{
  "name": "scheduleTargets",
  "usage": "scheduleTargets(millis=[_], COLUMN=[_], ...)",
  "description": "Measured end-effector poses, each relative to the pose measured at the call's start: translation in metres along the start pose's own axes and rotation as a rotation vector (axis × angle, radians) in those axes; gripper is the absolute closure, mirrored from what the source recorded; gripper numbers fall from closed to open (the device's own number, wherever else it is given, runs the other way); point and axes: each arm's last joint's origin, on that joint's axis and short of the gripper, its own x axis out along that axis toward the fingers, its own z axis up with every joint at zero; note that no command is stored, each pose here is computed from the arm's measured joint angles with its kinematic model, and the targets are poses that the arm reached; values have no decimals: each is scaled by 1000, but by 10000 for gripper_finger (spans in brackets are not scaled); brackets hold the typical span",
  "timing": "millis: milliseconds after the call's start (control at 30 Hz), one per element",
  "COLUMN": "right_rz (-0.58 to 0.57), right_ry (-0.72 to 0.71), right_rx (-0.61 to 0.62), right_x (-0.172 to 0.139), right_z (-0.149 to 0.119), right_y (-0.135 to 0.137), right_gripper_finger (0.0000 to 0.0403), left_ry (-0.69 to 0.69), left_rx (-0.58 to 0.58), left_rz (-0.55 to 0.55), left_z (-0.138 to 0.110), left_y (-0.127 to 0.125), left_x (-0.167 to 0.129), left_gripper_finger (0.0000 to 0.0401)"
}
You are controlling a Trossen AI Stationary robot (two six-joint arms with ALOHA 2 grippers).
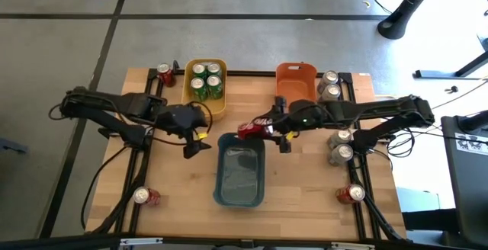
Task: Sort soda cans
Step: Put the red soda can into the blue bin
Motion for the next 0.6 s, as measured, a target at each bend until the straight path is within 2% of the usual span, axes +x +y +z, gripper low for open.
scheduleTargets(millis=[133, 200, 400, 500, 600], right_rz=[-33, -46, -22, -23, -29], right_ry=[-76, -130, -442, -544, -637], right_rx=[65, 101, 242, 290, 302], right_x=[-4, -2, 9, 17, 22], right_z=[-15, -26, -44, -52, -50], right_y=[-7, -11, -23, -23, -23], right_gripper_finger=[109, 109, 109, 109, 109], left_ry=[-109, -164, -389, -439, -428], left_rx=[62, 56, 47, 42, 7], left_rz=[0, -14, -29, -29, -30], left_z=[-8, -13, -27, -34, -37], left_y=[-2, 1, 13, 17, 18], left_x=[-3, -2, 7, 15, 20], left_gripper_finger=[13, 13, 13, 13, 13])
